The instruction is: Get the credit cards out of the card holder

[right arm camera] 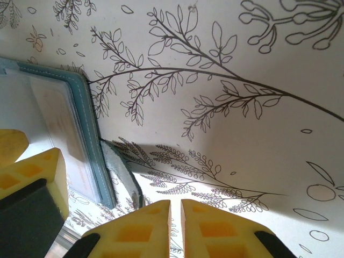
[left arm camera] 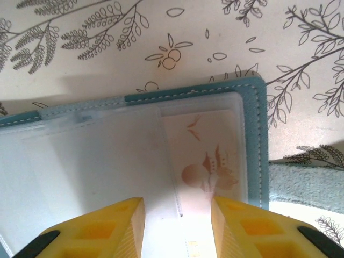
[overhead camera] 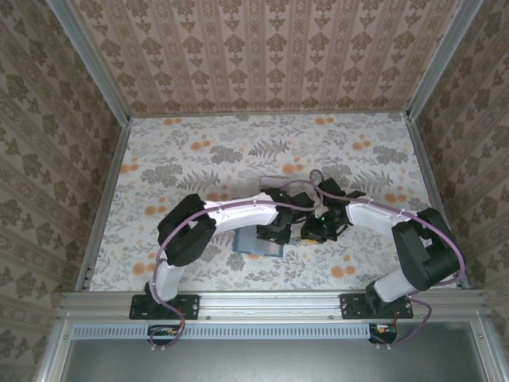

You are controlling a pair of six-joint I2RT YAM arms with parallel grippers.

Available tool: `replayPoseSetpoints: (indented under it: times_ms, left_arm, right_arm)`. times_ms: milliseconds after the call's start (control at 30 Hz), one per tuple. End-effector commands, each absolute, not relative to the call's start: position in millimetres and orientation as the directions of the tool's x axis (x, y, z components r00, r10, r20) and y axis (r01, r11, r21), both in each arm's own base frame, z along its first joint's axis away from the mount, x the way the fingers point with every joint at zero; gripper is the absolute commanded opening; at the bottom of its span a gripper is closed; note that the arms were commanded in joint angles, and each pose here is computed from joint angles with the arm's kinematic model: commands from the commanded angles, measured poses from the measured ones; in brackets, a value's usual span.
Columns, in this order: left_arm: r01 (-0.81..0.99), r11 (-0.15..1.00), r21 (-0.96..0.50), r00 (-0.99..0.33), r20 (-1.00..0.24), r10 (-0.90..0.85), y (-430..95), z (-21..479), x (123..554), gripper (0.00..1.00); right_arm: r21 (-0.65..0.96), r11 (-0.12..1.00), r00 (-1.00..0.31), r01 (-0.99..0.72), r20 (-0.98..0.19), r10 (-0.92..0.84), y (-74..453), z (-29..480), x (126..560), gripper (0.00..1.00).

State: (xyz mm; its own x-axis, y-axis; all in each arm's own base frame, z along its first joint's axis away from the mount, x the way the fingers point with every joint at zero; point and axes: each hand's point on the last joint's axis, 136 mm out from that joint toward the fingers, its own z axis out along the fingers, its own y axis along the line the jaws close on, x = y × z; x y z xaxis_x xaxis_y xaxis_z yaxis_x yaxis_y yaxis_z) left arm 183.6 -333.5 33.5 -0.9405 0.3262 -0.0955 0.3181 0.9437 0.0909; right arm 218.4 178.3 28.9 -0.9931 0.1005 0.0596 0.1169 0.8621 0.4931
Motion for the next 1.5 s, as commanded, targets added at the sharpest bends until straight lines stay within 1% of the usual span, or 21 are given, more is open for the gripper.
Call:
replayPoseSetpoints:
  times_ms: [0, 100, 233, 433, 500, 600, 700, 767, 833, 967, 1067, 1267, 1467]
  left_arm:
    - [0.353, 0.909, 0.222, -0.922, -0.081, 0.378, -318, 41, 185, 0.39]
    - [0.362, 0.896, 0.256, -0.918, -0.072, 0.391, -315, 41, 185, 0.39]
    - [0.367, 0.892, 0.262, -0.917, -0.057, 0.394, -314, 38, 183, 0.39]
    - [0.364, 0.906, 0.218, -0.918, -0.08, 0.388, -322, 42, 183, 0.38]
    - [0.361, 0.919, 0.159, -0.919, -0.105, 0.38, -330, 45, 183, 0.38]
    - [0.338, 0.941, 0.015, -0.933, -0.124, 0.337, -343, 45, 180, 0.34]
    - [0.298, 0.947, -0.12, -0.952, -0.114, 0.285, -352, 40, 177, 0.29]
    - [0.268, 0.948, -0.172, -0.962, -0.102, 0.253, -352, 36, 176, 0.27]
    - [0.251, 0.949, -0.19, -0.967, -0.094, 0.237, -351, 33, 176, 0.27]
    - [0.247, 0.951, -0.184, -0.968, -0.084, 0.235, -348, 29, 176, 0.28]
    - [0.246, 0.956, -0.162, -0.969, -0.078, 0.236, -344, 26, 176, 0.31]
    - [0.259, 0.963, -0.07, -0.965, -0.058, 0.255, -331, 18, 176, 0.33]
    - [0.27, 0.962, -0.041, -0.962, -0.043, 0.268, -329, 13, 174, 0.37]
  right_arm:
    - [0.477, 0.872, -0.994, 0.107, 0.062, 0.089, 176, 29, 218, 0.14]
    - [0.476, 0.873, -0.994, 0.105, 0.062, 0.086, 176, 29, 218, 0.14]
    - [0.477, 0.872, -0.994, 0.107, 0.063, 0.088, 176, 29, 218, 0.14]
    - [0.479, 0.871, -0.994, 0.106, 0.06, 0.088, 176, 30, 218, 0.14]
    - [0.48, 0.871, -0.994, 0.106, 0.06, 0.088, 176, 30, 218, 0.14]
    - [0.48, 0.871, -0.994, 0.105, 0.056, 0.089, 176, 31, 219, 0.14]
    - [0.48, 0.871, -0.995, 0.104, 0.056, 0.087, 176, 31, 219, 0.14]
    - [0.481, 0.87, -0.995, 0.103, 0.054, 0.088, 176, 32, 220, 0.14]
    - [0.483, 0.87, -0.995, 0.102, 0.052, 0.088, 177, 32, 220, 0.14]
    - [0.495, 0.863, -0.995, 0.104, 0.054, 0.089, 180, 34, 221, 0.16]
    - [0.505, 0.857, -0.994, 0.105, 0.056, 0.089, 182, 34, 221, 0.22]
    - [0.526, 0.844, -0.993, 0.11, 0.023, 0.115, 184, 44, 226, 0.31]
    - [0.572, 0.814, -0.994, 0.099, 0.013, 0.113, 197, 51, 228, 0.35]
